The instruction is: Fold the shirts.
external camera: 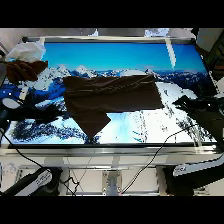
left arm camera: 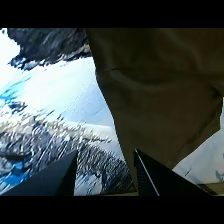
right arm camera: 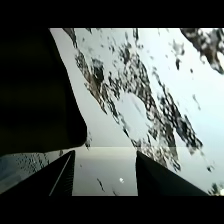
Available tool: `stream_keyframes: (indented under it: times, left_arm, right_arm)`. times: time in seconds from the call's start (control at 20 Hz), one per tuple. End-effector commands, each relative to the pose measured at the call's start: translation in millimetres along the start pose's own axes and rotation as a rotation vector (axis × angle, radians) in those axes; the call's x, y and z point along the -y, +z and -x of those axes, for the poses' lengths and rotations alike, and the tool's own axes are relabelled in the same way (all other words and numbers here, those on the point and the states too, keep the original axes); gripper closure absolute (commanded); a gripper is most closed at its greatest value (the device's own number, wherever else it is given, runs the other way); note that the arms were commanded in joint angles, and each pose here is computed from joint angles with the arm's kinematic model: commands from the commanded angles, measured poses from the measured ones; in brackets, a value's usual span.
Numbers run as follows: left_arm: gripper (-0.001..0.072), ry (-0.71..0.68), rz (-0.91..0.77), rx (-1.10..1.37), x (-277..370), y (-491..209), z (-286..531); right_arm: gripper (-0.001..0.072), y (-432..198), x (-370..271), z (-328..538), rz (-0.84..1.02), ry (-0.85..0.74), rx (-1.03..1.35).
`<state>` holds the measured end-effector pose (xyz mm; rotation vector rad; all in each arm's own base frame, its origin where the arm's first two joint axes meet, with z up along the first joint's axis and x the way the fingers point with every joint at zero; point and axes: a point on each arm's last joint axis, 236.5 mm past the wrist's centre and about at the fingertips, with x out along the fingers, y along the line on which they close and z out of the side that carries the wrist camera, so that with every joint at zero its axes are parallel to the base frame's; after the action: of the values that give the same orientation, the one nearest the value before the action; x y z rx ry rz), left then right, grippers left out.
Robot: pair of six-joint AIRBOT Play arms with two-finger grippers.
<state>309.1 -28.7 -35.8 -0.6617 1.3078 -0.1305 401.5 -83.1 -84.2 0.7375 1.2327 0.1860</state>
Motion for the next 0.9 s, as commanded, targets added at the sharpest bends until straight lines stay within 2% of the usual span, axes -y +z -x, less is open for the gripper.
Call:
stream_keyframes:
  times: [0.0,0.3,0.4,0.5,0.55,0.7,0.85]
  left_arm:
    - [0.0290,-0.045,0.086,0.037,-4.8,-5.5,-20.8]
    - [0.0291,-0.036,0.092,0.055,-9.6,-4.4,-24.5]
    - [0.0292,-0.029,0.093,0.082,-11.6,1.8,-24.2]
    - [0.0293,-0.026,0.094,0.094,-12.6,4.6,-24.0]
    - [0.0294,-0.025,0.094,0.097,-13.0,5.0,-24.2]
    - [0.0294,-0.025,0.107,0.100,-13.3,5.3,-24.6]
    - [0.0293,-0.019,0.124,0.087,-18.7,-2.1,-30.7]
  right_arm:
    - [0.0274,11.4,-16.3,-33.1,0.001,0.022,0.029]
    - [0.0277,-13.6,-36.0,-85.0,0.015,0.051,-0.083]
    - [0.0333,-15.8,-40.7,-89.6,0.028,0.050,-0.090]
    - [0.0343,-16.5,-42.0,-91.0,0.033,0.048,-0.093]
    - [0.0403,-16.5,-42.1,-90.9,0.033,0.048,-0.092]
    - [0.0678,-15.2,-41.5,-91.0,0.034,0.046,-0.087]
    - [0.0677,-15.0,-41.3,-91.0,0.038,0.045,-0.086]
